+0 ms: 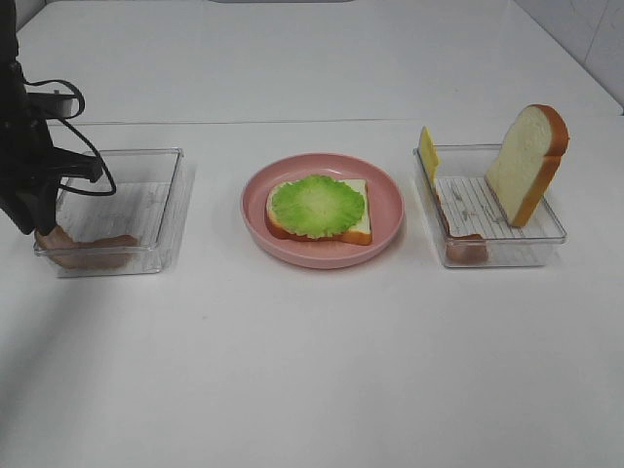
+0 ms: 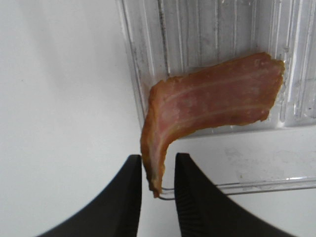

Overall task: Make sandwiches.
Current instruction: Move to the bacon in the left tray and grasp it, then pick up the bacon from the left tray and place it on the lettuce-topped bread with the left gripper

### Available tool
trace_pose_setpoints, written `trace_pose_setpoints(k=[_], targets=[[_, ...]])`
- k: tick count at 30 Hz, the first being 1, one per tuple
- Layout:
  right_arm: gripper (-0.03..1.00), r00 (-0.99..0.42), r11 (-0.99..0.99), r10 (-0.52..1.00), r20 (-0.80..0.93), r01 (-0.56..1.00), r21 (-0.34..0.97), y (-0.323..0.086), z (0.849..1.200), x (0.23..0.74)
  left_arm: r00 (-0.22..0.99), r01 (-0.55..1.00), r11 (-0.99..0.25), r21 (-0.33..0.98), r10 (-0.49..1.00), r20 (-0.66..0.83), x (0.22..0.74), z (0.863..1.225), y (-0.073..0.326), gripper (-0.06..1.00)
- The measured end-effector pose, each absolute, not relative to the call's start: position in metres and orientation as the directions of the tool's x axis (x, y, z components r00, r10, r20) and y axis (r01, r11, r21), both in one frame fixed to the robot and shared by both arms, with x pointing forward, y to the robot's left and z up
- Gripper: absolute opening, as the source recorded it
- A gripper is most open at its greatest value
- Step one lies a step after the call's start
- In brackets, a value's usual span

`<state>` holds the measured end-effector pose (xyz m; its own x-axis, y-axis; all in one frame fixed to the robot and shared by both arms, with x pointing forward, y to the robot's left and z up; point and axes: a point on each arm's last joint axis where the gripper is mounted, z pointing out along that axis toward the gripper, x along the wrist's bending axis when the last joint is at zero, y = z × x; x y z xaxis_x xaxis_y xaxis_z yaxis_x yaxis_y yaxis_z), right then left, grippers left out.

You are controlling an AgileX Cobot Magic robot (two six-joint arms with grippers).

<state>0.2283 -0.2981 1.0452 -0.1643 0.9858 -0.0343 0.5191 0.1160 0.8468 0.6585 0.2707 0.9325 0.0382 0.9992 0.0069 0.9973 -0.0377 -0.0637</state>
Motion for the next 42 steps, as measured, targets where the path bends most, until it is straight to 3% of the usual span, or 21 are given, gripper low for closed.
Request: trace_pose_setpoints(k=[6,23,42], targets=[[0.98,-0.164,0.116,0.986,-0.034,0.519,0.847,-0.298,1.045,0.228,0.042,0.997,-0.041,-0.064,0.999,0.015,0.658,0.933,0.271,0.0],[0.98,-0.164,0.116,0.986,-0.034,0.519,0.847,-0.298,1.045,0.228,0.036,0.999,-0.036,-0.034,0.999,-0.007,0.66,0.937,0.269,0.0],[0.98,-0.164,0.116,0.986,-0.034,0.519,0.847,-0.298,1.045,0.228,0.064,0.986,-0.047,0.158,0.992,-0.109,0.644,1.018,0.262,0.0]])
